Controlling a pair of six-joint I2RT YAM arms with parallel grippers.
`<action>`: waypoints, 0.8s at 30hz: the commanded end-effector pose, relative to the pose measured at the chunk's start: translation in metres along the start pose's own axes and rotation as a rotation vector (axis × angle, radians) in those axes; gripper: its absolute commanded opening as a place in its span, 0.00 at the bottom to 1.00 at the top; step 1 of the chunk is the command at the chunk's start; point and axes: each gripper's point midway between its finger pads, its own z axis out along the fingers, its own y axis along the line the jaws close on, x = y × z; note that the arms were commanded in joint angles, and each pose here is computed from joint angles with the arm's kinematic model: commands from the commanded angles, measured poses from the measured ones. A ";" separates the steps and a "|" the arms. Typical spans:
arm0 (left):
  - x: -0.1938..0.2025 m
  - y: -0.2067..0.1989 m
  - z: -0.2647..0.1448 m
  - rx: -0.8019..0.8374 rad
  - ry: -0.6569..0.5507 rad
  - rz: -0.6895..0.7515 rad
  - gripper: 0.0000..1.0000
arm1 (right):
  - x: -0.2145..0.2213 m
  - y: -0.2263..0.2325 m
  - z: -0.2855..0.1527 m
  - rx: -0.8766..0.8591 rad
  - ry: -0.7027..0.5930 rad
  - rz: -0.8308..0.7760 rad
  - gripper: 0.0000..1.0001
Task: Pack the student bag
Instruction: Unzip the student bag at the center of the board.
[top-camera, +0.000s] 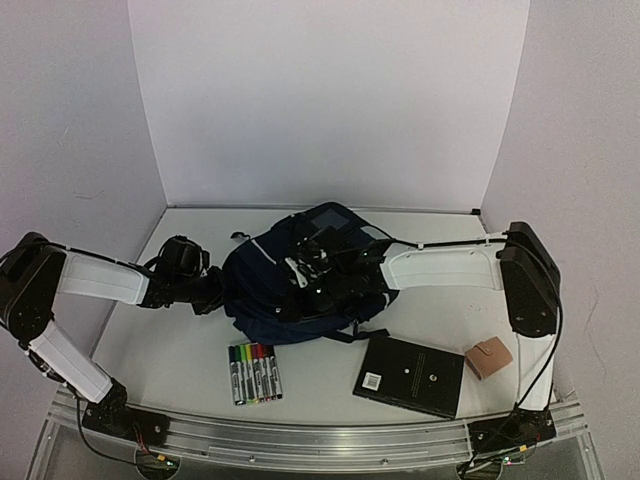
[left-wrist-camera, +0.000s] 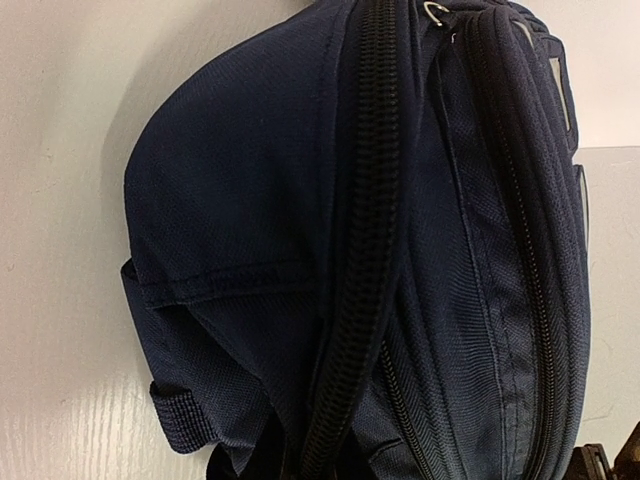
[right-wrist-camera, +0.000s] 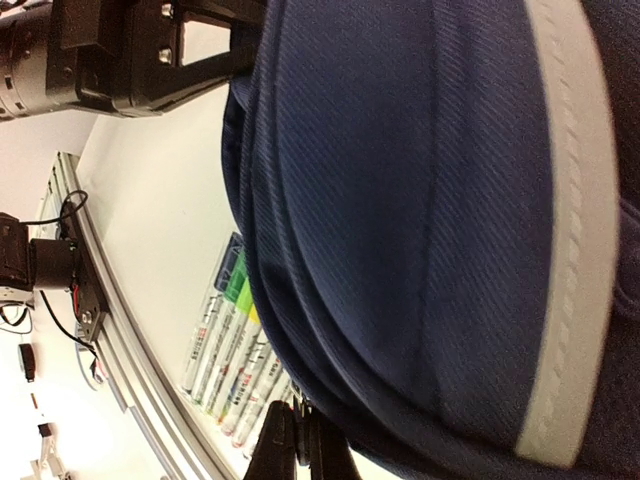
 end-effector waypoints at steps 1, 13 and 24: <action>0.003 -0.050 0.005 0.165 0.009 0.036 0.00 | -0.034 0.063 0.001 -0.177 -0.079 -0.026 0.00; 0.004 -0.054 -0.004 0.131 -0.018 0.096 0.06 | -0.056 0.073 0.005 -0.212 -0.159 0.080 0.08; -0.005 -0.055 -0.066 0.076 -0.131 0.307 0.61 | -0.044 0.072 -0.068 -0.154 -0.260 0.034 0.44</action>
